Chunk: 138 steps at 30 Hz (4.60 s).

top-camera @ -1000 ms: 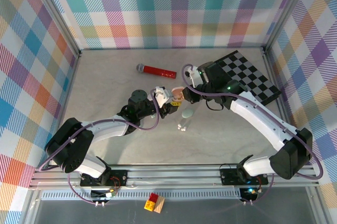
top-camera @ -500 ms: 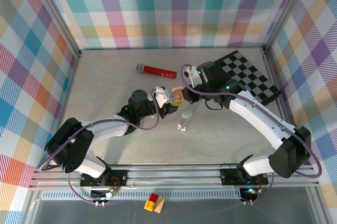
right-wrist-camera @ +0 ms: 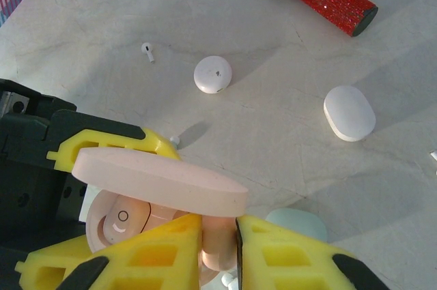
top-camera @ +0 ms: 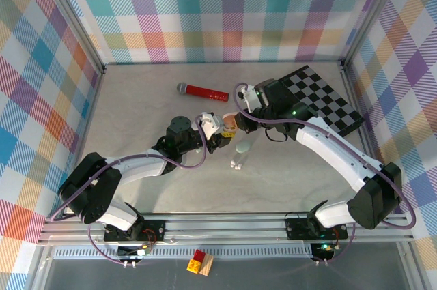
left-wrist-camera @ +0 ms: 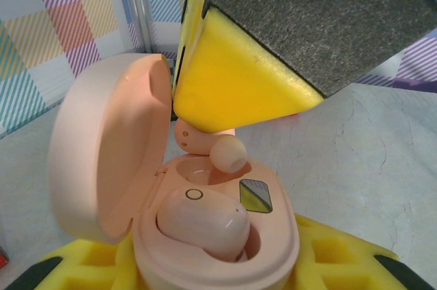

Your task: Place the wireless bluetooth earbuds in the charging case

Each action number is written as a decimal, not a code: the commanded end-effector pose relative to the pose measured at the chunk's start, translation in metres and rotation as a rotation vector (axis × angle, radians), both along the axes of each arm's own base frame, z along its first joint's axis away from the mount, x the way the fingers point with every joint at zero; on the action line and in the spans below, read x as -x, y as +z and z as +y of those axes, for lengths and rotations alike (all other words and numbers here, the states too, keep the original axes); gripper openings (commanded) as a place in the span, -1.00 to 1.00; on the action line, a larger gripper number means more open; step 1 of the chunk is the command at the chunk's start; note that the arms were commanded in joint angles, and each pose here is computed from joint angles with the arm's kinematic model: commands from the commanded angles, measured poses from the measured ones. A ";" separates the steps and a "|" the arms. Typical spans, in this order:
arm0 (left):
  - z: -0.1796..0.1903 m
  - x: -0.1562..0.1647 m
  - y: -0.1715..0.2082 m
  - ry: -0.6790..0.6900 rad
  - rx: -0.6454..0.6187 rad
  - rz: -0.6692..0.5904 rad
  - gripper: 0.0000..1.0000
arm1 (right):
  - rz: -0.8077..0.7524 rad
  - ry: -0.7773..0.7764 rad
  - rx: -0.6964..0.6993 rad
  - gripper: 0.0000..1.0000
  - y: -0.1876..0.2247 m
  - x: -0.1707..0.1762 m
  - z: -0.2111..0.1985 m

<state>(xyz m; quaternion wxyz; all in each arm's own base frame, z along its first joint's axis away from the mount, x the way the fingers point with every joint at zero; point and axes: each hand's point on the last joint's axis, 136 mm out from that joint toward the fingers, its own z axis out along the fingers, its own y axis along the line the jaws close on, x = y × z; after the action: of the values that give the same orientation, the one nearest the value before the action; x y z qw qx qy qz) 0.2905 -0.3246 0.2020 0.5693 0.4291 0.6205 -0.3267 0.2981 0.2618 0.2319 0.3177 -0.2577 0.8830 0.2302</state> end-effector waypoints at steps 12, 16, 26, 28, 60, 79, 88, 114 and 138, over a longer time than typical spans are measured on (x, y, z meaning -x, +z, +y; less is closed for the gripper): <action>-0.004 0.001 0.025 -0.011 0.051 -0.039 -0.34 | 0.012 0.104 -0.021 -0.59 0.000 0.016 0.013; -0.004 0.001 0.027 -0.012 0.054 -0.043 -0.34 | 0.015 0.095 0.018 -0.59 -0.007 0.015 0.009; -0.005 0.000 0.028 -0.012 0.055 -0.040 -0.34 | -0.033 0.061 0.090 -0.63 -0.010 0.009 0.002; -0.006 0.000 0.028 -0.015 0.059 -0.038 -0.34 | -0.043 0.057 0.100 -0.63 -0.011 0.009 0.001; -0.010 -0.003 0.034 -0.022 0.086 -0.036 -0.34 | -0.035 0.090 0.049 -0.46 -0.009 0.014 0.011; -0.006 -0.005 0.034 -0.011 0.100 -0.032 -0.34 | -0.101 0.097 -0.006 0.02 0.016 0.024 0.004; -0.001 0.000 0.031 -0.029 0.110 -0.030 -0.34 | -0.133 0.029 -0.276 0.16 0.052 0.016 -0.009; -0.001 -0.002 0.034 -0.019 0.091 -0.042 -0.33 | 0.139 -0.065 -0.297 0.56 0.021 -0.007 -0.008; -0.005 0.002 0.076 -0.062 0.227 -0.058 -0.32 | 0.477 -0.027 -0.874 0.50 0.037 0.008 0.013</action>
<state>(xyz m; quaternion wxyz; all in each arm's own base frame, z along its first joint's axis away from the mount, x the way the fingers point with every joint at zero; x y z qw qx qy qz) 0.2910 -0.3310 0.2425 0.5912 0.3937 0.5890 -0.3855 0.2888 0.2663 0.2475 0.1978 -0.0246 0.7888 0.5815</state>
